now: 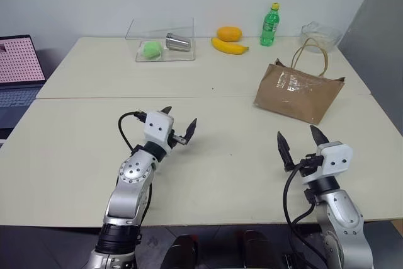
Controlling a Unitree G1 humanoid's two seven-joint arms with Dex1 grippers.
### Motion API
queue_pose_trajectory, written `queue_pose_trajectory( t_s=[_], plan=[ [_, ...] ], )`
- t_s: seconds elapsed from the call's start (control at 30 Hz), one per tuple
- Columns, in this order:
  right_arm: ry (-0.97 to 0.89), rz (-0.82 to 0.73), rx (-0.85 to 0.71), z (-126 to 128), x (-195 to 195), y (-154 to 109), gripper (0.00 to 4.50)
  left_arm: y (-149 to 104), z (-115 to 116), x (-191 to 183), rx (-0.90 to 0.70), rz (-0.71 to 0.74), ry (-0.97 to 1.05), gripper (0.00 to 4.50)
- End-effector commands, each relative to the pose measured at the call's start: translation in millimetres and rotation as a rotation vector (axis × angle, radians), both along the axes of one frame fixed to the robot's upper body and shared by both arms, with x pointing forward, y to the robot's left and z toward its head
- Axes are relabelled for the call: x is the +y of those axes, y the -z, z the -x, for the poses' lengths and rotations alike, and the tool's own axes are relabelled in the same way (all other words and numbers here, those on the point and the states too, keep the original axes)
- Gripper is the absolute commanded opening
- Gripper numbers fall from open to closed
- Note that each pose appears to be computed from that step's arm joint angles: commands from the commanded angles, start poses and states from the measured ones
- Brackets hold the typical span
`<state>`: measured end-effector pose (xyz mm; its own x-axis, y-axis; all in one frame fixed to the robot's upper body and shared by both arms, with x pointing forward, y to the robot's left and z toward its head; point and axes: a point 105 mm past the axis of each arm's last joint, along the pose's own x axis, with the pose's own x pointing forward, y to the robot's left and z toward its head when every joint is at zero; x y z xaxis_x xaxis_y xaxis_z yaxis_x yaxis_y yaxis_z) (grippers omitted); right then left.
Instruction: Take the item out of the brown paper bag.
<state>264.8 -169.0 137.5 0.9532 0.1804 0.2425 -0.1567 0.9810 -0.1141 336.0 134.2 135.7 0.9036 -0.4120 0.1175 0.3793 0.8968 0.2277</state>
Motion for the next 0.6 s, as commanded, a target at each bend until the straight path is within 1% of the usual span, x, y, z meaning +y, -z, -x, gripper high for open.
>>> queue_pose_trajectory(
  t_s=[0.03,0.6],
  plan=[
    [-0.021,0.002,-0.045,3.0,3.9,-11.0,4.50,-10.5,3.7,-0.1,-0.057,-0.009,0.007,4.38],
    [-0.053,0.004,-0.001,1.3,8.4,-4.2,4.50,-12.7,3.1,3.7,-0.070,-0.033,-0.028,4.38]
  ],
)
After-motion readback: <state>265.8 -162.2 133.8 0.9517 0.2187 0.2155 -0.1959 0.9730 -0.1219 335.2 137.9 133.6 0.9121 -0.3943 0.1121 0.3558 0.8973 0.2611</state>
